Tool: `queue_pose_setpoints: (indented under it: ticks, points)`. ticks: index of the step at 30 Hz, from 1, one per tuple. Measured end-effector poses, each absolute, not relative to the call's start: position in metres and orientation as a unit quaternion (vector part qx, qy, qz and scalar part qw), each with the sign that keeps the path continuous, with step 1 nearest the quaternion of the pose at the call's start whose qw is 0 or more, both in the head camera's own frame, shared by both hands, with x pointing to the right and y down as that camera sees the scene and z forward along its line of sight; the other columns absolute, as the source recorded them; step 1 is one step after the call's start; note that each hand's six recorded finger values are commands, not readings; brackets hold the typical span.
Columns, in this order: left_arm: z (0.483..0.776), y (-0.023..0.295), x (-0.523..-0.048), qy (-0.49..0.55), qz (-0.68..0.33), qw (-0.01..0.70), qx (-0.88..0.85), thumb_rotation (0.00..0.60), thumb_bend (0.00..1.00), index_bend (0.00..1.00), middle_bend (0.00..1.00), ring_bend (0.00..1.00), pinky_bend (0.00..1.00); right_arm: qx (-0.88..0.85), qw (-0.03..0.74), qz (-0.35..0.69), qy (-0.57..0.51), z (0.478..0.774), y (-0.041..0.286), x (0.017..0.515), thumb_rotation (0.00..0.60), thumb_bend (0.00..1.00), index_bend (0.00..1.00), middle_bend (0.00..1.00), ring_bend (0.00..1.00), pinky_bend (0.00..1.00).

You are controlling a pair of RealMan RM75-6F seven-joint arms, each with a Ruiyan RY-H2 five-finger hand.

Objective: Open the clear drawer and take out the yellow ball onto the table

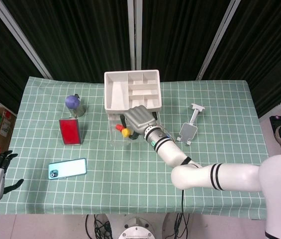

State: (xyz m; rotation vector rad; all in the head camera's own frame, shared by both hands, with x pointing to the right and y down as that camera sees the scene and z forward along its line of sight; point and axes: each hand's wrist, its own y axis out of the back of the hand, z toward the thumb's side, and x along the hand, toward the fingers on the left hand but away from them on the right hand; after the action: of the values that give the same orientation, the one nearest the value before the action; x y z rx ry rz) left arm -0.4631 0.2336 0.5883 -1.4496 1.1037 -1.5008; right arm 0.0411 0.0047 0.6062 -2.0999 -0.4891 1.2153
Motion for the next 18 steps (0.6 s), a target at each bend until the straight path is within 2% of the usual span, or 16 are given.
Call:
queue_pose_setpoints:
  ticks: [10, 14, 18]
  points:
    - [0.584, 0.232, -0.458, 0.432, -0.582, 0.388, -0.570, 0.600, 0.00, 0.25, 0.19, 0.18, 0.20, -0.819, 0.347, 0.412, -0.200, 0.573, 0.034, 0.079, 0.600, 0.18, 0.67, 0.93, 0.98, 1.00]
    - [0.582, 0.233, -0.457, 0.431, -0.581, 0.390, -0.569, 0.600, 0.00, 0.25, 0.19, 0.18, 0.20, -0.829, 0.352, 0.394, -0.184, 0.572, 0.057, 0.098, 0.600, 0.18, 0.67, 0.93, 0.98, 1.00]
    - [0.582, 0.234, -0.454, 0.432, -0.580, 0.391, -0.570, 0.600, 0.00, 0.25, 0.19, 0.18, 0.20, -0.836, 0.358, 0.388, -0.149, 0.585, 0.090, 0.119, 0.600, 0.18, 0.67, 0.93, 0.98, 1.00]
